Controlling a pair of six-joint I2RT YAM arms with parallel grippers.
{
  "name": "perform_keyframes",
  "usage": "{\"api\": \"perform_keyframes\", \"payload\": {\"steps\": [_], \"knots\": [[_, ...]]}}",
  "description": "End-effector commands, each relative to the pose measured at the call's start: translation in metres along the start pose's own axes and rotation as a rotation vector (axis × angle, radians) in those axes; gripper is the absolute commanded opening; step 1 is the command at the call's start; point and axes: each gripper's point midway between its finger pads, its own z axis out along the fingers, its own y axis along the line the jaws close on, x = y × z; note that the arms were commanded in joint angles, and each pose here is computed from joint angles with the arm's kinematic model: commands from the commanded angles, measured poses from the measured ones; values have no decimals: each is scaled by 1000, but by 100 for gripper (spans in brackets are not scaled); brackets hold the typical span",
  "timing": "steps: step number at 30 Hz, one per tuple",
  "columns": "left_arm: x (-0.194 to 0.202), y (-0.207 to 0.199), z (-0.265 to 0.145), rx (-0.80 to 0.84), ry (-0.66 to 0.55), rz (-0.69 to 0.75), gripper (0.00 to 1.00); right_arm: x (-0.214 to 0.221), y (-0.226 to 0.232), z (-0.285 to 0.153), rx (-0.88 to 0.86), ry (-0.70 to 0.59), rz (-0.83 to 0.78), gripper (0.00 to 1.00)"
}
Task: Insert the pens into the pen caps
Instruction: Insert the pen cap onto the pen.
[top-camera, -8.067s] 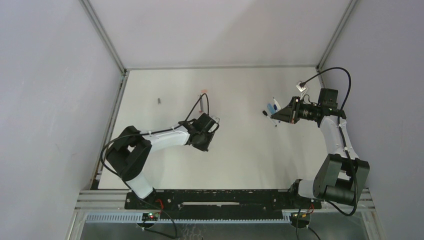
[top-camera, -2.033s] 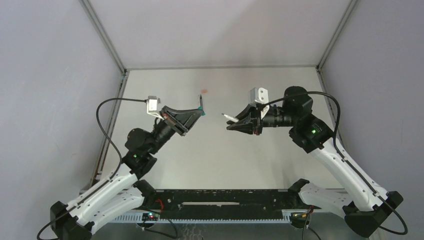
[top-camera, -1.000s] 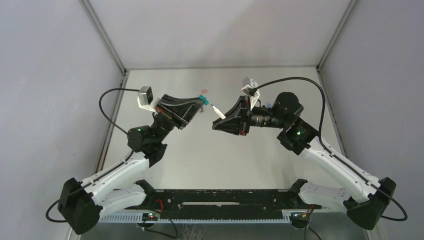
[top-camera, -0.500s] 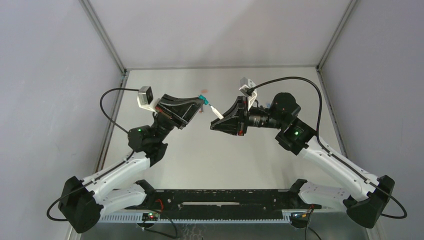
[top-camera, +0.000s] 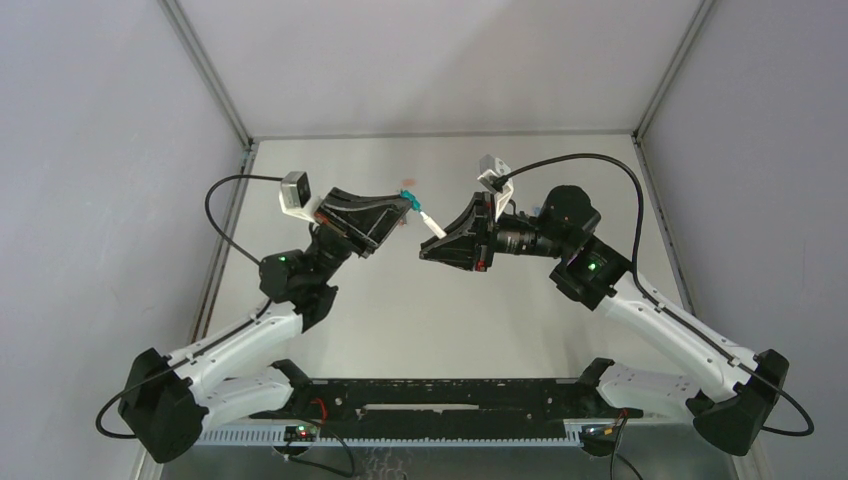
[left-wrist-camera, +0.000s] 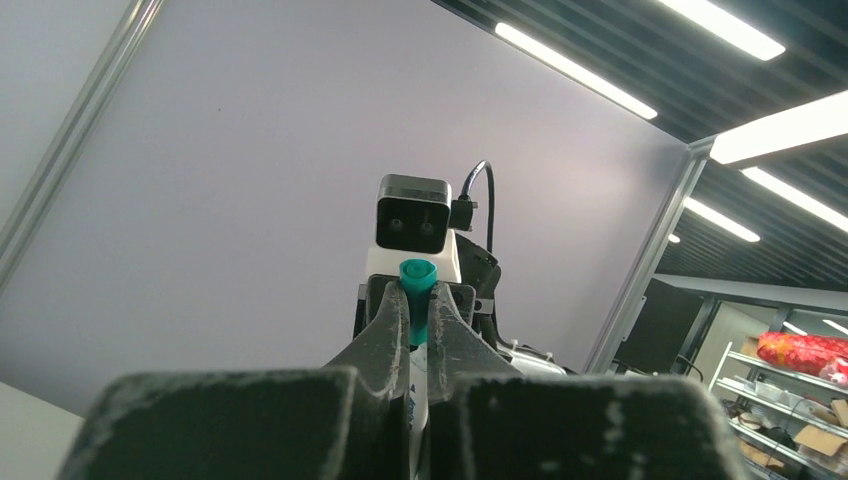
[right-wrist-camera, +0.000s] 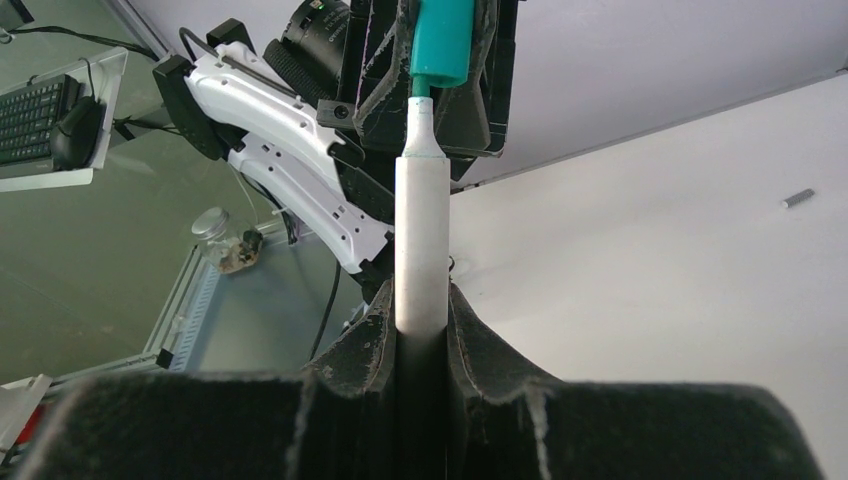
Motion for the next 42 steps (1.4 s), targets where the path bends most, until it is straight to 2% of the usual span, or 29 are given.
{"api": "perform_keyframes", "payload": {"steps": [1,16,22,29,32,37,42], "knots": [[-15,-28,13,99,-27,10,0,-5,3,3,-11,-26,-7,0],[2,-22,14,101,34,-35,0,-12,-1,5,8,-40,-38,0],[19,-14,13,77,100,-47,0,-22,-6,4,25,-62,-69,0],[36,-13,10,99,181,-50,0,-33,8,1,-65,-86,-90,0],[39,-17,9,117,212,-33,6,-37,18,0,-112,-90,-99,0],[32,-25,14,127,213,-3,22,-36,16,-2,-108,-84,-103,0],[25,-30,18,128,201,26,29,-35,17,-4,-103,-81,-105,0]]}}
